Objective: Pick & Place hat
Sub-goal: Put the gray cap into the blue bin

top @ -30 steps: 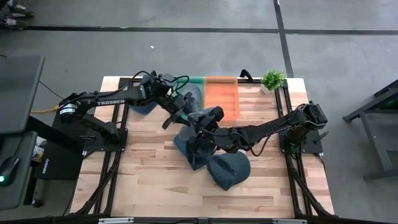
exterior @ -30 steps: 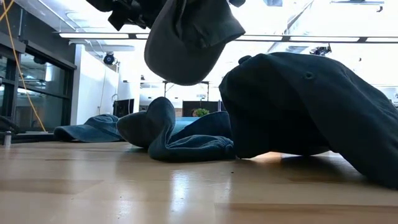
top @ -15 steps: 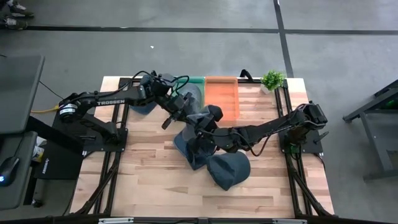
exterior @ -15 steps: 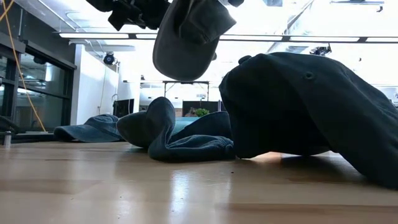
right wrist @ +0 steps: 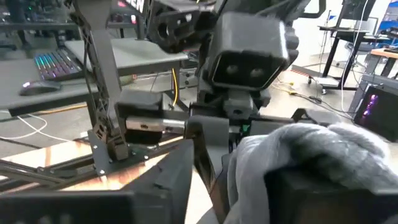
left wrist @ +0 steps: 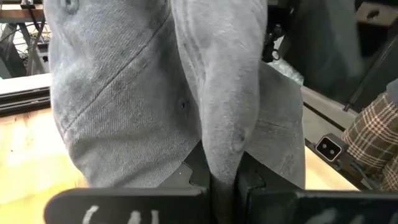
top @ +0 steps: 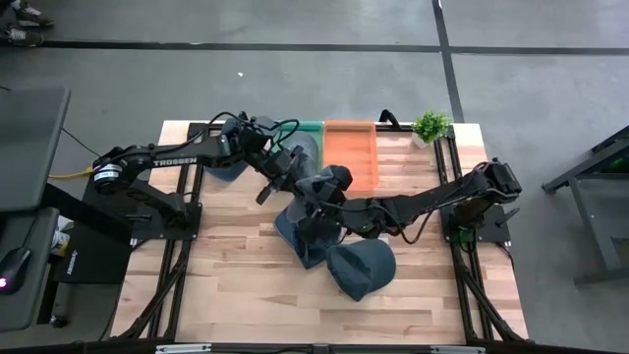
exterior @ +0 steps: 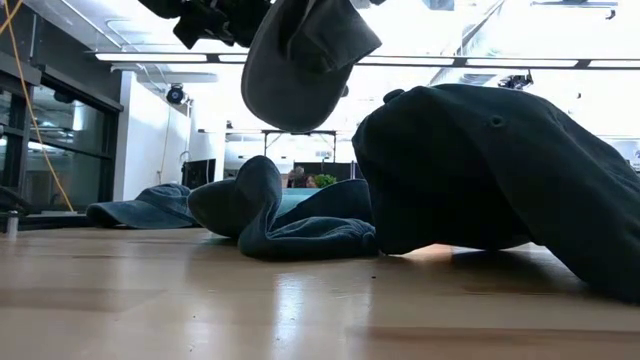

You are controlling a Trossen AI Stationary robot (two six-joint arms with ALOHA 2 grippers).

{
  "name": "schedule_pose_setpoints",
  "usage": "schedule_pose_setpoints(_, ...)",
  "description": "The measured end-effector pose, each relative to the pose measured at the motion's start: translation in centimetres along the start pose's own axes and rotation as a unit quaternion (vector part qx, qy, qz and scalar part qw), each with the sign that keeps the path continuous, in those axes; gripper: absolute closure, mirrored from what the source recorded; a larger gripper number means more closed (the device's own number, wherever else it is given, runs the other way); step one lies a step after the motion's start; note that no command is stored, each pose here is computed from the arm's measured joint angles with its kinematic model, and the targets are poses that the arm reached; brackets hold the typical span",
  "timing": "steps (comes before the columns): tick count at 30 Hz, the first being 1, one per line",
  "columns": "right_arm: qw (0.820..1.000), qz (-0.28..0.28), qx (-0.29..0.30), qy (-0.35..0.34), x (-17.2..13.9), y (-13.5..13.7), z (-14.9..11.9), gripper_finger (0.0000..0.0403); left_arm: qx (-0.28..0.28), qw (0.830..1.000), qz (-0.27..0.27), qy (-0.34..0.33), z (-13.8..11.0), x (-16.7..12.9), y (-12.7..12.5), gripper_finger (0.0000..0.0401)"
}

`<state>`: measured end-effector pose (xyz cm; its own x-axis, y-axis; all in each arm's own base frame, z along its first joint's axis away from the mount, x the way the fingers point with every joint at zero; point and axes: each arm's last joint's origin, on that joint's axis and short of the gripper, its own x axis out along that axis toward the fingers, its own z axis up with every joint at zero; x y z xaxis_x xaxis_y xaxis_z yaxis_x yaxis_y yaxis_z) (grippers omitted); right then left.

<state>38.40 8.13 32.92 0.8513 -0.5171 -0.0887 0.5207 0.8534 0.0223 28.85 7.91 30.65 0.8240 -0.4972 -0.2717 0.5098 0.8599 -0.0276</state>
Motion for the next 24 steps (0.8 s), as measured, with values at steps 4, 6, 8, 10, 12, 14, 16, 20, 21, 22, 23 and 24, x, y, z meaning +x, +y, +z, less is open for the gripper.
schedule_pose_setpoints(4,1.0,0.0,0.008,-0.008,-0.7,-0.6,1.2,0.0208,0.0,1.0,0.004,0.001,0.0,0.0,0.0,0.0391)
schedule_pose_setpoints(6,1.0,0.001,0.005,-0.011,-1.0,-0.8,1.6,0.0194,0.0,1.0,0.005,0.001,0.0,0.0,0.0,0.0391)
schedule_pose_setpoints(8,1.0,-0.003,0.0,-0.011,-1.4,-1.1,2.0,0.0188,0.0,1.0,0.006,0.001,0.0,0.0,0.0,0.0391)
schedule_pose_setpoints(10,1.0,-0.003,-0.002,-0.01,-1.8,-1.5,2.5,0.0186,0.004,1.0,0.007,0.002,0.0,0.0,0.1,0.0391)
schedule_pose_setpoints(12,1.0,-0.004,-0.004,-0.006,-2.3,-1.8,2.9,0.0186,0.011,1.0,0.008,0.003,0.0,0.0,0.1,0.0391)
schedule_pose_setpoints(14,1.0,-0.01,-0.005,-0.006,-2.9,-2.2,3.5,0.0186,0.013,1.0,0.012,0.01,-0.1,-0.1,0.1,0.0391)
schedule_pose_setpoints(16,1.0,-0.024,0.001,-0.018,-3.7,-2.7,4.5,0.0187,0.005,1.0,0.015,0.026,-0.1,-0.1,0.0,0.0391)
schedule_pose_setpoints(20,0.998,-0.057,-0.011,-0.033,-5.4,-3.5,6.0,0.0185,0.035,0.997,0.028,0.063,1.2,-0.7,-0.1,0.0391)
schedule_pose_setpoints(21,0.997,-0.063,-0.017,-0.034,-5.8,-3.6,6.3,0.0185,0.042,0.995,0.031,0.081,1.4,-0.9,-0.2,0.0391)
schedule_pose_setpoints(22,0.997,-0.07,-0.022,-0.034,-6.3,-3.9,6.6,0.0186,0.051,0.993,0.035,0.1,1.6,-1.1,-0.3,0.0391)
schedule_pose_setpoints(23,0.996,-0.076,-0.024,-0.034,-6.8,-4.1,6.9,0.0186,0.062,0.99,0.039,0.117,1.9,-1.4,-0.4,0.0391)
schedule_pose_setpoints(24,0.996,-0.085,-0.026,-0.033,-7.3,-4.4,7.1,0.0187,0.078,0.987,0.044,0.13,2.3,-1.6,-0.5,0.0391)
